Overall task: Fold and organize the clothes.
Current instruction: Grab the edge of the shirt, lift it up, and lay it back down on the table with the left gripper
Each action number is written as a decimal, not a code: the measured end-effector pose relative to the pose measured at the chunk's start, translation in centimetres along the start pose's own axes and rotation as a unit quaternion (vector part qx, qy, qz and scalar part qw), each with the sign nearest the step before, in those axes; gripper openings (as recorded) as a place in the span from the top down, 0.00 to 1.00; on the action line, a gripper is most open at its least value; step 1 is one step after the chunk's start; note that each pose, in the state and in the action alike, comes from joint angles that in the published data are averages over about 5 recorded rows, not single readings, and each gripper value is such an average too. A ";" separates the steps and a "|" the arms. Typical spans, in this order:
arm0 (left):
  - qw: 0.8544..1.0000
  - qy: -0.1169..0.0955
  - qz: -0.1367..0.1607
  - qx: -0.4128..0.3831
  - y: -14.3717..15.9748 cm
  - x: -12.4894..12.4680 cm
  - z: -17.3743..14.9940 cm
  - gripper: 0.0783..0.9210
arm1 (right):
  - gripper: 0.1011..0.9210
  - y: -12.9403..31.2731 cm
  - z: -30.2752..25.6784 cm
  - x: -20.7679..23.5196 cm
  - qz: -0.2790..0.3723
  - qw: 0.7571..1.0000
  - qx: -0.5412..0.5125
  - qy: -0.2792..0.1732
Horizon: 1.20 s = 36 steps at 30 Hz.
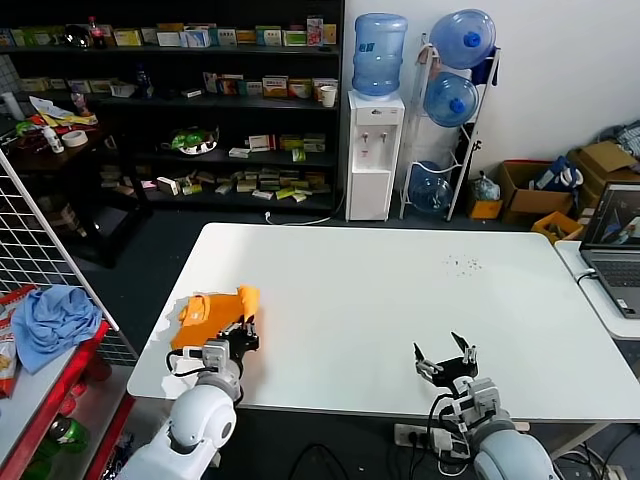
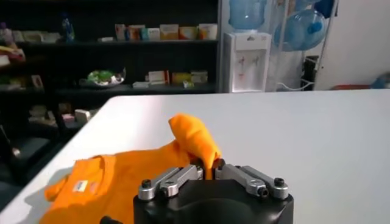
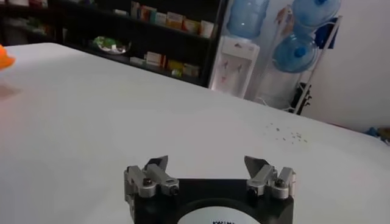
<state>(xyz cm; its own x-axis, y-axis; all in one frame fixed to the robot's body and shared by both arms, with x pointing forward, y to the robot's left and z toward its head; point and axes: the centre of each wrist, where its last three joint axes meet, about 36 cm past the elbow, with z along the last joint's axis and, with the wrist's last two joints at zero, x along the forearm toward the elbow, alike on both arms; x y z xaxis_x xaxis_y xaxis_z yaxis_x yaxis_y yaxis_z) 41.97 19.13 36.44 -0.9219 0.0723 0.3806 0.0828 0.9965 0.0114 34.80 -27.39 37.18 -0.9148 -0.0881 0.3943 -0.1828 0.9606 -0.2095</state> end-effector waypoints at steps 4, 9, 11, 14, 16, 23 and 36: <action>1.000 0.005 0.018 0.025 -3.5 -0.7 0.8 0.91 | 0.12 -0.1 0.1 0.1 0.004 1.000 -0.001 0.001; 0.998 0.013 0.038 0.053 -7.7 -1.1 2.0 0.91 | 0.12 -0.3 0.3 0.1 0.008 1.000 -0.001 0.002; 0.997 0.016 0.045 0.064 -9.4 -1.1 2.5 0.91 | 0.12 -0.4 0.4 0.1 0.010 1.000 -0.001 0.003; 0.995 0.018 0.054 0.080 -11.8 -1.3 2.9 0.91 | 0.12 -0.6 0.4 0.1 0.012 1.000 -0.001 0.004; 0.994 0.017 0.058 0.089 -13.3 -1.4 3.1 0.91 | 0.12 -0.7 0.5 0.1 0.014 1.000 -0.001 0.004; 0.991 0.011 0.075 0.107 -17.2 -1.7 3.8 0.91 | 0.12 -1.0 0.7 0.2 0.021 1.000 0.000 0.006; 0.985 -0.031 0.129 0.113 -20.5 -1.5 4.5 0.59 | 0.12 -1.5 0.6 0.6 0.030 1.000 -0.002 0.007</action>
<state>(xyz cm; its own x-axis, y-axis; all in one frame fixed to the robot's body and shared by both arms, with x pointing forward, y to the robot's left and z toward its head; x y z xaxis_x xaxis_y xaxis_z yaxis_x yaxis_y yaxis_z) 39.95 -1.20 31.47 -0.9028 0.3205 0.2867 0.2385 0.9279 -0.2865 34.36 -28.99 37.20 -0.9186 -0.0270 0.3942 -0.1268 0.9651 -0.2293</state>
